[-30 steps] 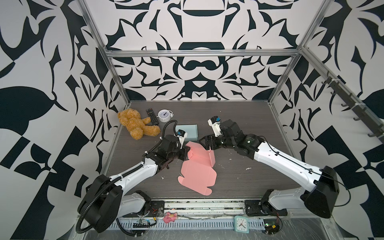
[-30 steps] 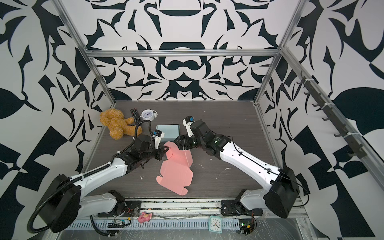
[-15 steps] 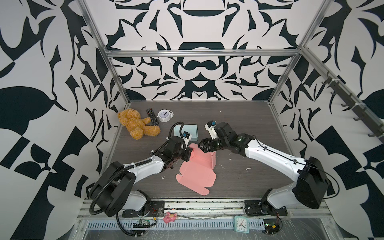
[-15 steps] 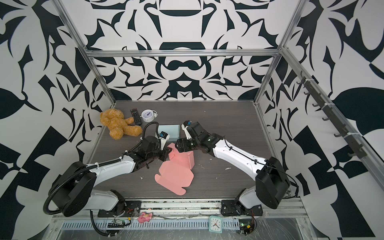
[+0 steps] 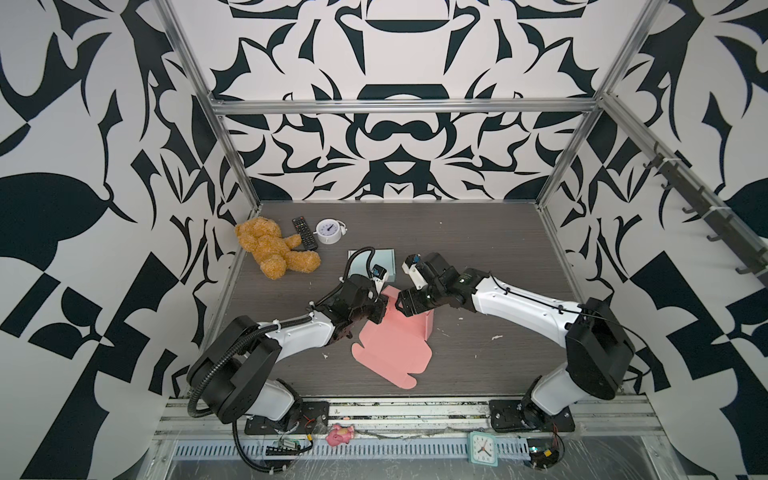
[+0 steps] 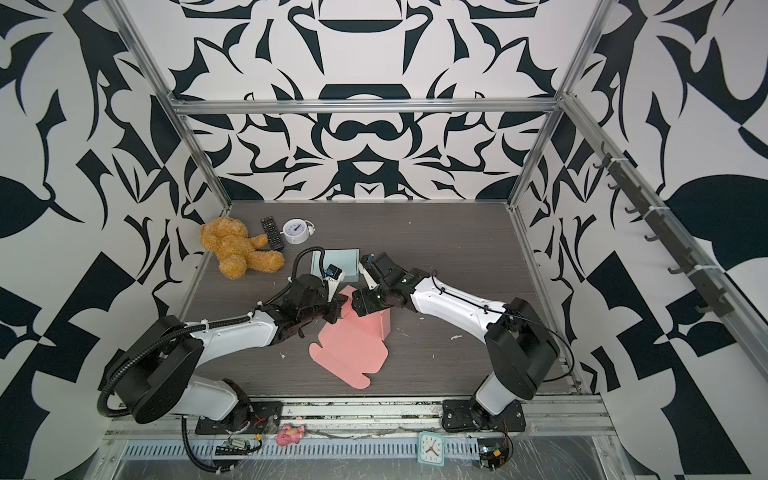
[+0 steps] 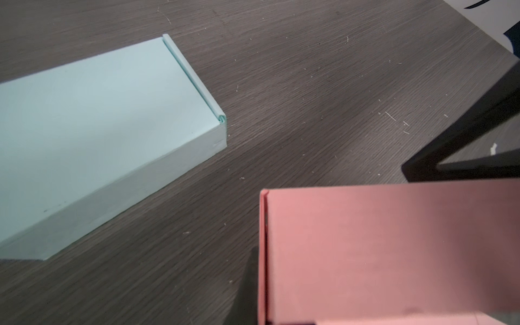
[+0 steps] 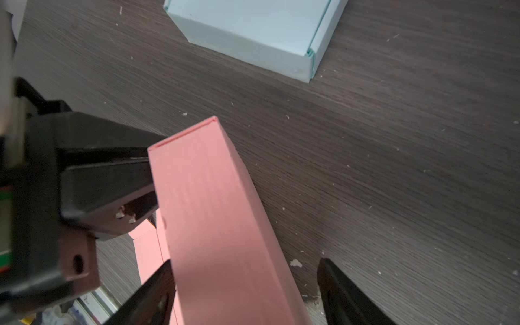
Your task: Fold the paper box
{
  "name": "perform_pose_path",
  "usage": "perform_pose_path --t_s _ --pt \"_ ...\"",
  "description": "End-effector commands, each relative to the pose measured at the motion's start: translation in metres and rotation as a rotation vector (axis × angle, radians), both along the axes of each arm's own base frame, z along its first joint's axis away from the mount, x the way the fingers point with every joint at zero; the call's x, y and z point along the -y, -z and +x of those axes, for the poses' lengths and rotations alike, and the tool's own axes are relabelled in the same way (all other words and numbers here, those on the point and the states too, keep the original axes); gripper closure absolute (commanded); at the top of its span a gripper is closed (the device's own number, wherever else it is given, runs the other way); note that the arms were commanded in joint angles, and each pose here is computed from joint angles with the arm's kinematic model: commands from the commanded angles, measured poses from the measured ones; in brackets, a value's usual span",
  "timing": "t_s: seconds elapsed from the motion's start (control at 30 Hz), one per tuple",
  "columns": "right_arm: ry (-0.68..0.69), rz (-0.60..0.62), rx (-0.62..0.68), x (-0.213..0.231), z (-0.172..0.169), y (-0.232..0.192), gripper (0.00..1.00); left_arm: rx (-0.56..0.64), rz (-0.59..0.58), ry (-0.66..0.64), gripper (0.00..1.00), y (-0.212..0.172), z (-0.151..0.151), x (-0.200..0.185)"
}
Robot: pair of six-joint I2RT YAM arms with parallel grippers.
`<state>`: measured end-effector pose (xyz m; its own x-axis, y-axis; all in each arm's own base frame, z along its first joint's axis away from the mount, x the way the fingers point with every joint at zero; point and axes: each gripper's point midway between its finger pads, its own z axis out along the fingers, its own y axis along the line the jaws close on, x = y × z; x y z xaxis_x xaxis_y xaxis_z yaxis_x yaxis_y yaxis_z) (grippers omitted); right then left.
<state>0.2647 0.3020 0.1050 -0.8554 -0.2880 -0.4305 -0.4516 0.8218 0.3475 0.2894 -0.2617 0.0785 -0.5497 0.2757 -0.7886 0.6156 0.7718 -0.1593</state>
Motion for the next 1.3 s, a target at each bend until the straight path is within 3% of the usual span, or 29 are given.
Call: perform_pose_path --t_s 0.0,0.47,1.03,1.27 --pt "-0.010 0.006 0.050 -0.003 0.004 -0.016 0.19 0.004 0.058 -0.028 0.89 0.013 0.002 -0.007" --pt "0.006 -0.035 0.071 0.005 0.006 -0.012 0.19 0.004 0.035 -0.031 0.79 0.008 -0.001 -0.008" --pt "0.026 -0.036 0.070 0.004 0.010 -0.004 0.30 -0.023 0.013 -0.039 0.71 0.009 -0.017 -0.015" --pt "0.030 -0.044 0.064 0.007 0.009 0.002 0.39 -0.048 -0.012 -0.050 0.70 0.001 -0.028 -0.021"
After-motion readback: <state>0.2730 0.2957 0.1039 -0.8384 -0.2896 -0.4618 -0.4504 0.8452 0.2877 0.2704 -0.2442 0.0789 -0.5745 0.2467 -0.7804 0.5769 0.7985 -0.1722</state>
